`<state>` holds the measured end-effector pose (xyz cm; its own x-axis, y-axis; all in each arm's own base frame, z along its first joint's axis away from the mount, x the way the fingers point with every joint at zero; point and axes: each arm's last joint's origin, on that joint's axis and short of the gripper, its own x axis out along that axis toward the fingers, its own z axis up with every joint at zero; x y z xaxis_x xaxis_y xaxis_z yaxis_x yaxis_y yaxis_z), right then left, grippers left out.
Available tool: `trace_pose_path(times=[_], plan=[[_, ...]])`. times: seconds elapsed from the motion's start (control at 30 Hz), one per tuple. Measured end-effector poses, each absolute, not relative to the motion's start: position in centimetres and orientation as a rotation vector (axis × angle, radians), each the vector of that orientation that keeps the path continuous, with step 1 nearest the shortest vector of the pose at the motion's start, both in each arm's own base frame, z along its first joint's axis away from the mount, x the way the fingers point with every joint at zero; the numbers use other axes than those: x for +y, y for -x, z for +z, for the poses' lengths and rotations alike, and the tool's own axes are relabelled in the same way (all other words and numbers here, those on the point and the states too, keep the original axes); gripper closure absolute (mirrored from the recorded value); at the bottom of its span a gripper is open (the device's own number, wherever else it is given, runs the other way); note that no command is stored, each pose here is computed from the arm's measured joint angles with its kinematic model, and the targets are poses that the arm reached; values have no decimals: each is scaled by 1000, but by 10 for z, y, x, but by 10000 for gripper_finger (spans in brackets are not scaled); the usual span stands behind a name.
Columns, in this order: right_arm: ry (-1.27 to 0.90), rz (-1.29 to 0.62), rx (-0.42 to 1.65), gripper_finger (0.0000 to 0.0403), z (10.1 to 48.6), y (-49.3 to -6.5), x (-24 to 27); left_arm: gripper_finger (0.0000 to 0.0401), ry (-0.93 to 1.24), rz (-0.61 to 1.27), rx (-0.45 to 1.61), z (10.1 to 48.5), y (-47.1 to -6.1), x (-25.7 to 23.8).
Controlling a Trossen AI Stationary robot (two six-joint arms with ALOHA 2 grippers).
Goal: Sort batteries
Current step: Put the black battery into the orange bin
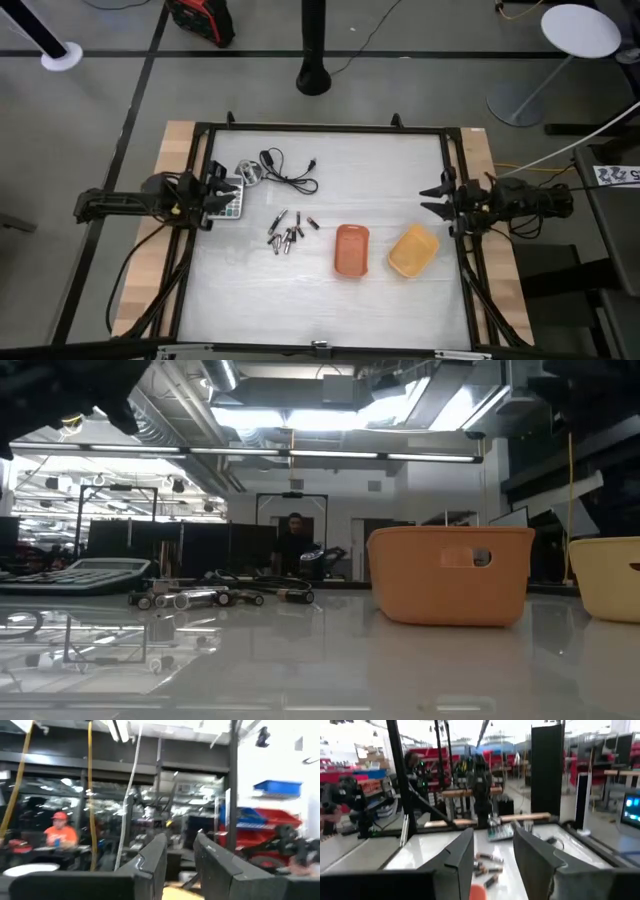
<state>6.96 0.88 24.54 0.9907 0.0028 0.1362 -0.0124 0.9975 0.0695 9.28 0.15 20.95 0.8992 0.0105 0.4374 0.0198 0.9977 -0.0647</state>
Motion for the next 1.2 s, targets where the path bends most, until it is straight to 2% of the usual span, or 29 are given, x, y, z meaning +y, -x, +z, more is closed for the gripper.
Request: trace_pose_path(times=[0.23,0.4,0.5,0.7,1.2], plan=[[-100,-120,-125,269,247,-79,7,313,86,74,-356,229,-110,4],[-123,-198,-78,269,247,-99,9,313,66,82,-203,240,-136,4],[-112,-214,-41,269,249,-112,12,313,69,108,-21,235,-152,6],[-112,-222,48,269,259,-136,17,313,222,176,309,218,-175,7],[-61,-236,254,269,267,-205,31,313,569,223,772,187,-193,3]])
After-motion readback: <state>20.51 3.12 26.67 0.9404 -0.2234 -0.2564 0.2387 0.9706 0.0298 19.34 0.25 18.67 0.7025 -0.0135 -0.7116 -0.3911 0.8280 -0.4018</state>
